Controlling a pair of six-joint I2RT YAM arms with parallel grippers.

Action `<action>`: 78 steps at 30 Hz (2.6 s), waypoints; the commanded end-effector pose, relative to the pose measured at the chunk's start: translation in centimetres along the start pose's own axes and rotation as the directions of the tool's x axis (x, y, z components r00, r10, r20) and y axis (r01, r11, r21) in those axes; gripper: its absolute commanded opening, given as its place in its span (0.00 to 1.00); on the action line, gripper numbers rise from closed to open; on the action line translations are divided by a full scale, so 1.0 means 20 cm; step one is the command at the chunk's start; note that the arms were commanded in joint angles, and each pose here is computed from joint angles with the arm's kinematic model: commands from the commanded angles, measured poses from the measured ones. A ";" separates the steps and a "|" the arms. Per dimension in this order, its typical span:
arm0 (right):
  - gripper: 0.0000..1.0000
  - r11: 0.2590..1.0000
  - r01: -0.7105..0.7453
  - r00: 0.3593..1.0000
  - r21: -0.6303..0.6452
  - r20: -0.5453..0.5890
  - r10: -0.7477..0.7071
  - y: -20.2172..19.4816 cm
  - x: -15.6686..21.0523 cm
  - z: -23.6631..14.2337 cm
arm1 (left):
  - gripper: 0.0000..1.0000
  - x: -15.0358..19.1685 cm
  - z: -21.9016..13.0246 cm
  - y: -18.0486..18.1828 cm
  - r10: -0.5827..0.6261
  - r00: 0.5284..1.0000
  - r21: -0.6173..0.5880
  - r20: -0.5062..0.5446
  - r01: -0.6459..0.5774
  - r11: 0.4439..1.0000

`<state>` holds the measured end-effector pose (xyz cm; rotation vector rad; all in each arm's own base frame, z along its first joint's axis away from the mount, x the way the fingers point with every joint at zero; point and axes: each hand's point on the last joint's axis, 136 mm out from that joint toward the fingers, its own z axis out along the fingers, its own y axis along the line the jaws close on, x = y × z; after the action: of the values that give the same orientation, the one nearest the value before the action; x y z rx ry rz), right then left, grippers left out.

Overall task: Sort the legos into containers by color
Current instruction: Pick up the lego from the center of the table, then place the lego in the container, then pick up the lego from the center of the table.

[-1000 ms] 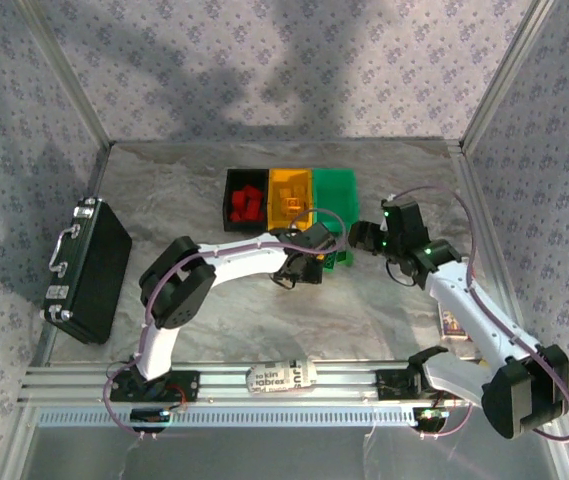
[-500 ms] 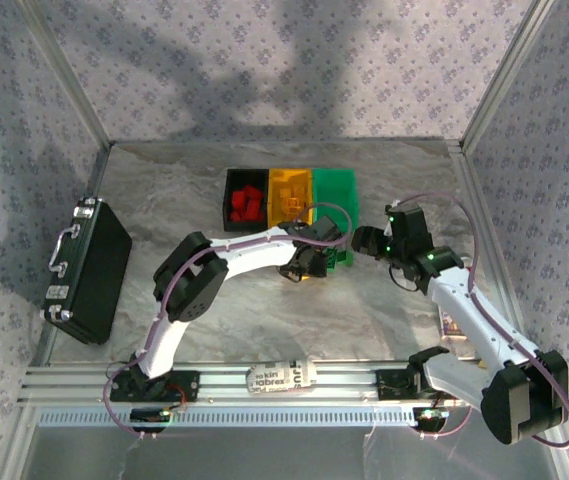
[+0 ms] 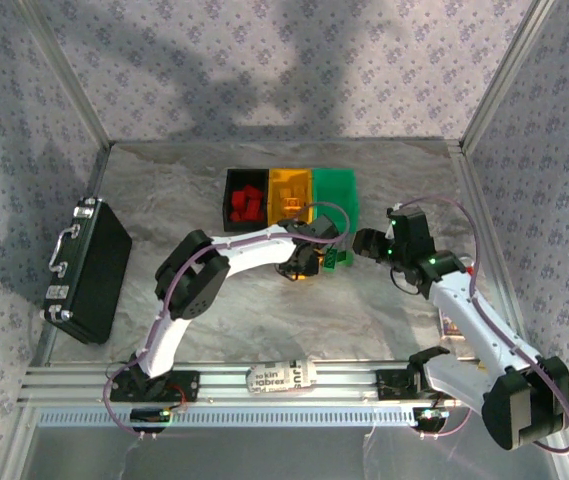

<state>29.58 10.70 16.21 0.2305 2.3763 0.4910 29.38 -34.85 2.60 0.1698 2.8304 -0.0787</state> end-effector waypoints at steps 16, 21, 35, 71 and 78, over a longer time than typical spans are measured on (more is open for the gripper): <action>0.68 1.000 -0.026 1.000 -0.015 -0.007 0.026 -0.02 0.05 -0.02 | 0.31 -0.55 -0.55 0.20 0.040 0.975 0.036 0.218 -0.049 0.998; 0.68 0.999 -0.025 1.000 -0.021 -0.007 0.024 -0.02 0.06 -0.03 | 0.34 -0.82 -0.56 0.19 0.038 0.967 0.072 0.253 -0.058 0.996; 0.68 1.000 -0.025 1.000 0.003 -0.012 0.025 -0.09 0.14 -0.07 | 0.78 -0.59 -0.53 0.03 0.158 0.965 0.047 0.210 -0.171 0.984; 0.68 0.997 -0.068 0.997 0.020 -0.028 0.069 -0.18 0.23 -0.05 | 0.67 -0.20 -0.04 -0.16 0.130 0.991 0.110 -0.028 -0.126 0.986; 0.68 0.997 -0.076 0.997 0.019 -0.023 0.077 -0.20 0.23 -0.06 | 0.63 -0.19 0.01 -0.18 0.126 0.991 0.113 -0.050 -0.120 0.986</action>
<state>25.75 8.18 13.02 0.3279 2.3918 0.4998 32.77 -38.74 5.00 0.3880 2.8258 -0.2087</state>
